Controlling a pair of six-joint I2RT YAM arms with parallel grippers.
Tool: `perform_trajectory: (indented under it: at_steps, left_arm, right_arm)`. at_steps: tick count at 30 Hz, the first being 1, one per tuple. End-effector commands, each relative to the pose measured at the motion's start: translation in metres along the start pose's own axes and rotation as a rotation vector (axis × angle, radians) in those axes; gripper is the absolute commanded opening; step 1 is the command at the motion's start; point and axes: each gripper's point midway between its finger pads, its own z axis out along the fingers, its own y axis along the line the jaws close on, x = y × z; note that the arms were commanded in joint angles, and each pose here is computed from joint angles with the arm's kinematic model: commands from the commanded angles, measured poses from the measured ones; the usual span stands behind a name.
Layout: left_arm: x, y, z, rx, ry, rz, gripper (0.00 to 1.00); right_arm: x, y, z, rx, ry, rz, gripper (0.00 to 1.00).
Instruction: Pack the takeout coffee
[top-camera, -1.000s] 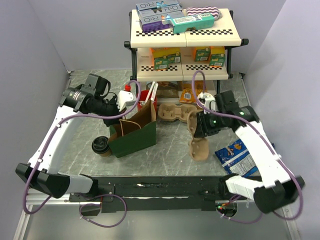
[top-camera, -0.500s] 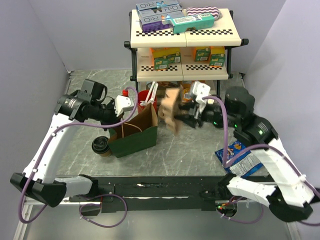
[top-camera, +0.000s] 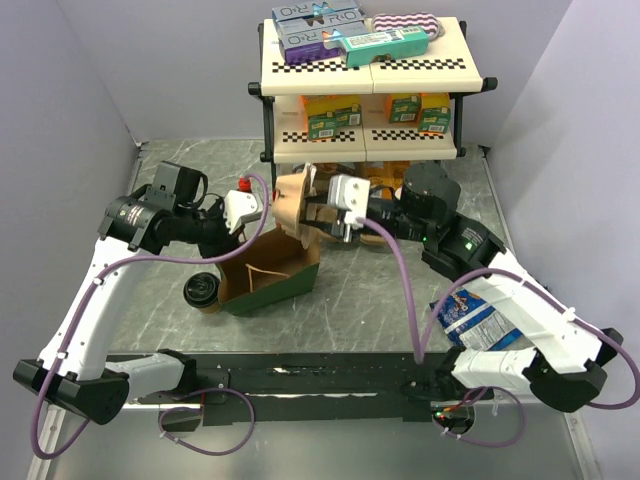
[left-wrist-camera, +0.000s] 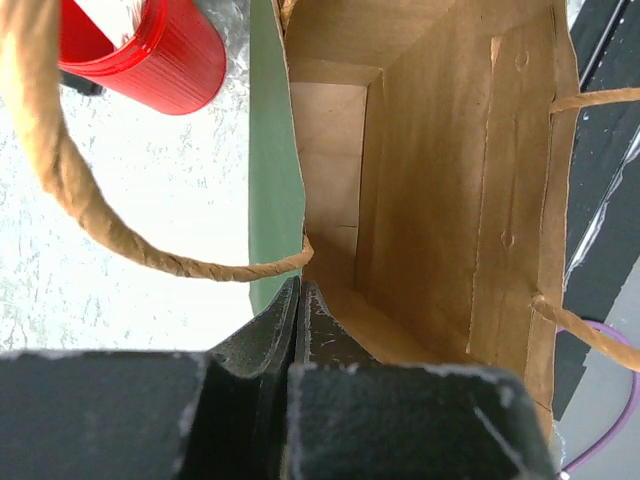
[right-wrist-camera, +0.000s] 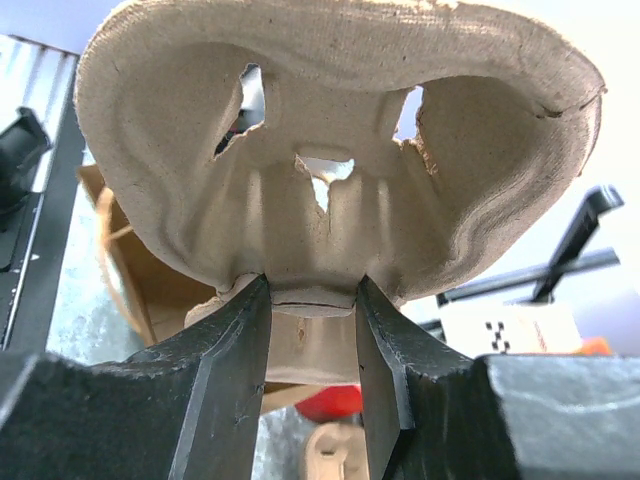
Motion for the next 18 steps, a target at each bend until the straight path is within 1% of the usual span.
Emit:
perform_trajectory:
  at_steps: [1,6,9,15,18]
  left_arm:
    - [-0.019,-0.002,-0.012,-0.019,-0.073,0.003,0.01]
    - [-0.024,-0.003,-0.015,-0.023,-0.091,0.002,0.01]
    - [-0.028,-0.006,-0.02,-0.028,-0.116,0.007,0.01]
    - [-0.032,-0.013,-0.027,-0.026,-0.145,0.009,0.01]
    - [-0.033,-0.015,-0.03,-0.025,-0.149,0.006,0.01]
  right_arm:
    - [-0.044,0.013,-0.012,-0.022,-0.152,-0.138,0.0]
    - [-0.038,0.038,-0.013,-0.098,-0.153,-0.136,0.0]
    - [-0.022,0.048,-0.009,-0.126,-0.133,-0.128,0.0]
    - [-0.001,0.055,0.011,-0.124,-0.127,-0.118,0.0]
    - [0.003,0.059,0.021,-0.126,-0.136,-0.107,0.0]
